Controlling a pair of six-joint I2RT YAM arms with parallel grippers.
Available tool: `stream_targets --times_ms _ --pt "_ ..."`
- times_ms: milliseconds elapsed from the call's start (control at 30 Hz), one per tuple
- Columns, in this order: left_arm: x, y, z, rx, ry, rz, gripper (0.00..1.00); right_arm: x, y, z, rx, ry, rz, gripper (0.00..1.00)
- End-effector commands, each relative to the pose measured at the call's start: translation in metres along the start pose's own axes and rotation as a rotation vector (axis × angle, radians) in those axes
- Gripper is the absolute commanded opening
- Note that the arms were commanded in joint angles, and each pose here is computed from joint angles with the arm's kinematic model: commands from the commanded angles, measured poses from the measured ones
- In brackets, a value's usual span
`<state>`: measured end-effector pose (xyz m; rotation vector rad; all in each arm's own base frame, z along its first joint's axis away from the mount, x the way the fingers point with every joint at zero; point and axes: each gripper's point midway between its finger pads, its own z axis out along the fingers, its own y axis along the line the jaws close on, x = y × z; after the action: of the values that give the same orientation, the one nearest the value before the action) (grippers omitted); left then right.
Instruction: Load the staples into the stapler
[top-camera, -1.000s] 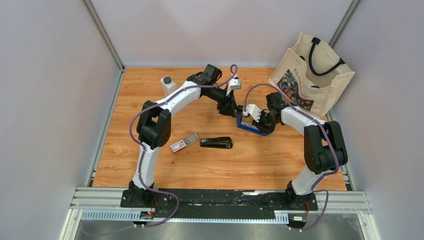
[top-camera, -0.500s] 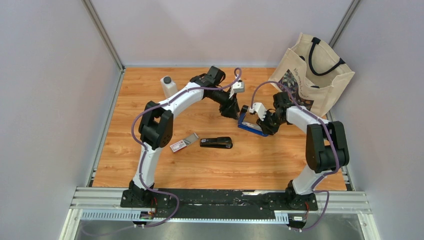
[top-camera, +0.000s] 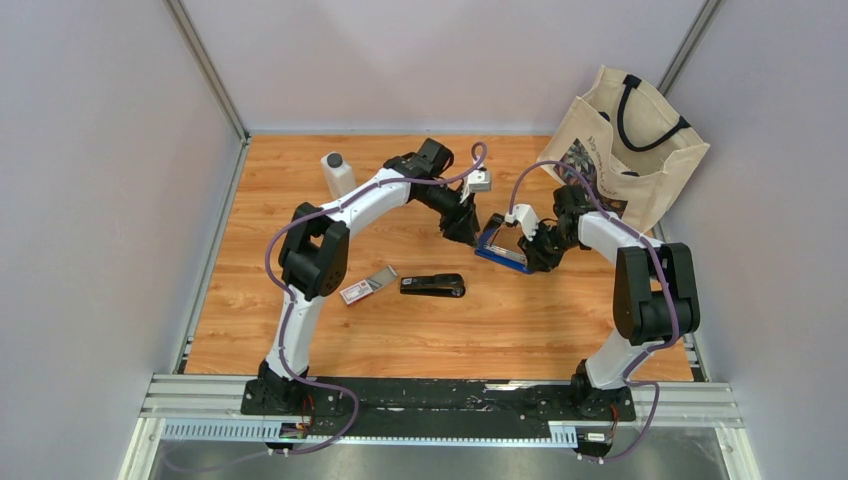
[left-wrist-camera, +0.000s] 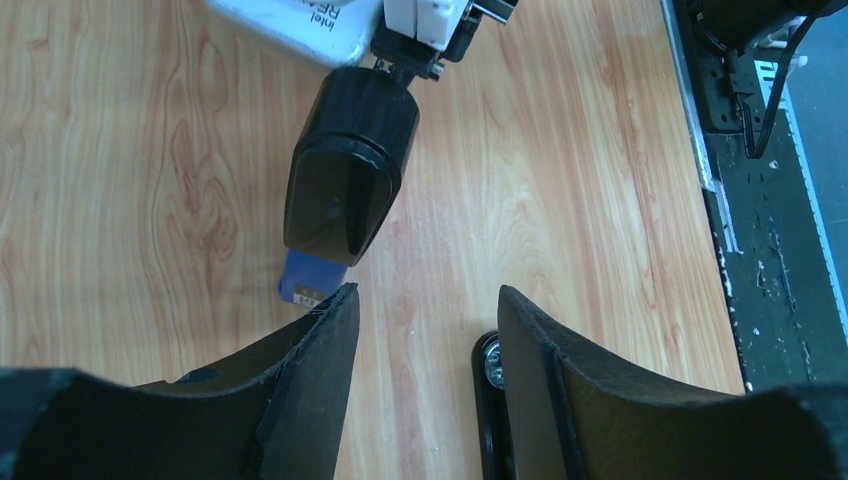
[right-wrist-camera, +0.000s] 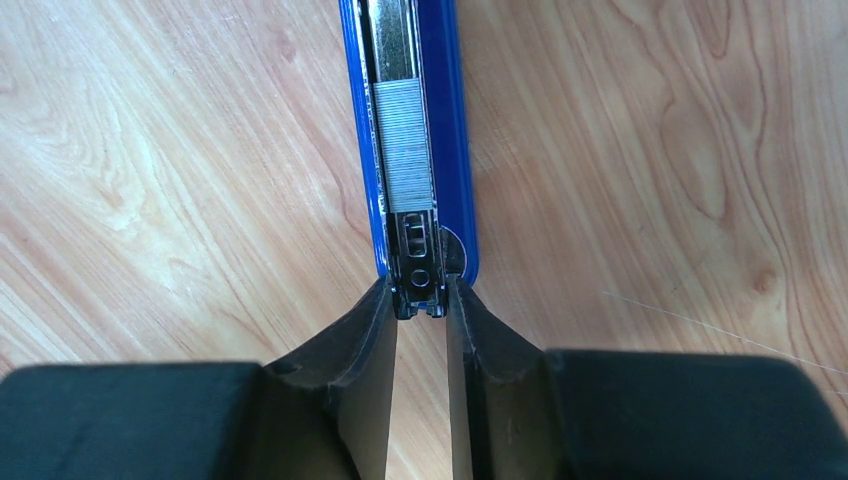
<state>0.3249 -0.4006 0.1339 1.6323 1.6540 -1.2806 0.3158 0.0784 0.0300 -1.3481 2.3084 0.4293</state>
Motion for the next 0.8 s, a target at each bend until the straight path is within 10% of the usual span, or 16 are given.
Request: stream_targets --times_ms 0,767 --pt "-0.007 -0.007 0.001 0.019 -0.015 0.029 0.61 -0.013 0.003 -0.006 -0.009 -0.050 0.004 0.25" --pt "-0.021 0.029 0.019 -0.034 -0.029 0.131 0.71 -0.006 0.007 -0.008 -0.024 -0.027 -0.016 0.23"
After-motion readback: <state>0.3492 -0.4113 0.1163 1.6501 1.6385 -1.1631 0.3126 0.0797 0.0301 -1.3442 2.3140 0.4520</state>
